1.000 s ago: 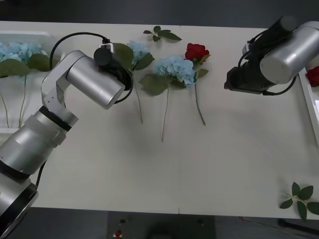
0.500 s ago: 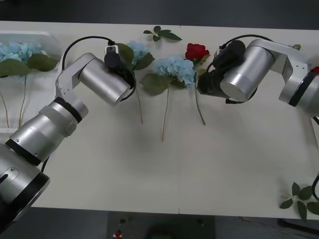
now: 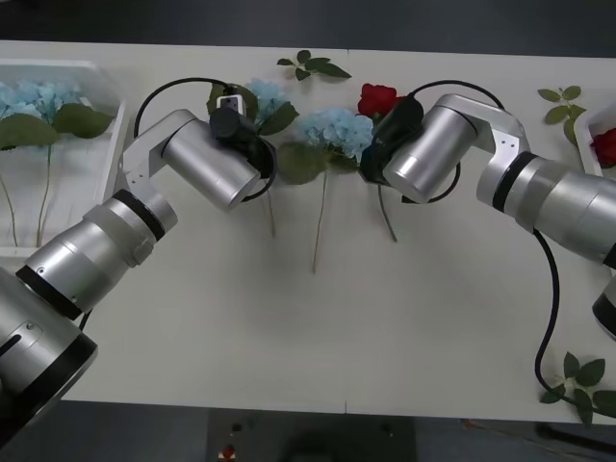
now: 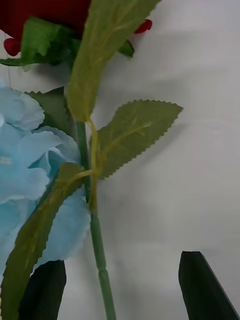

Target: Put the red flowers into the right box and the blue flowers into the left box

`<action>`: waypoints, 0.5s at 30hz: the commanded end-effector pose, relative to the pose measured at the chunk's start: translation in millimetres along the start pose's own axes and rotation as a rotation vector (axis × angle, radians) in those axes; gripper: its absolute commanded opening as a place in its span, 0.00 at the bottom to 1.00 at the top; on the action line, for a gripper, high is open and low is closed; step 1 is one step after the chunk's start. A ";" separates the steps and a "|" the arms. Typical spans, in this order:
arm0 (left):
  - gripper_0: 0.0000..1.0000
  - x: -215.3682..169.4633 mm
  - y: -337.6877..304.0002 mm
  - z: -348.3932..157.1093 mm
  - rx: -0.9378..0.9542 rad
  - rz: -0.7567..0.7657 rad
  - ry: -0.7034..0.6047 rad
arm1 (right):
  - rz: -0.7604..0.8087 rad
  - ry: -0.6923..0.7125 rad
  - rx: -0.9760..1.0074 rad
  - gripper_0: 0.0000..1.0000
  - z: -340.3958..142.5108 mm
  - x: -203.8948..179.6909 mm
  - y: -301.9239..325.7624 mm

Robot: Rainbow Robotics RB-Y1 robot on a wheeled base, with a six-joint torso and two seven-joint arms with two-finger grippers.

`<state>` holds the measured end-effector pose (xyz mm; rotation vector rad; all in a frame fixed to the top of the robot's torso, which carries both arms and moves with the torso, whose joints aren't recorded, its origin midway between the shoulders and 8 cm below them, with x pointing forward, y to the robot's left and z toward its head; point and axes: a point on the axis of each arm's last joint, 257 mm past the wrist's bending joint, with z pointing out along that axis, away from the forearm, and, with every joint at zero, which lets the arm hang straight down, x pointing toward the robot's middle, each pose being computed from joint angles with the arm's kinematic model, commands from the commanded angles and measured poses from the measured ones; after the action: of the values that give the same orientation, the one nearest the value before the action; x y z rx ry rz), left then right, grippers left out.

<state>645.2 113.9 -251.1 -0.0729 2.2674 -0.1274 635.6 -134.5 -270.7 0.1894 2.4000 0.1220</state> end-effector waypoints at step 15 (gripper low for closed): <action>0.73 -11.7 -60.6 -0.1 0.119 0.068 -0.094 | -0.075 -0.047 0.023 0.66 7.1 -9.1 5.1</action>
<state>636.6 76.1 -266.7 0.0488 2.2264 -0.1747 643.0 -139.5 -278.2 0.1719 2.3745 0.0836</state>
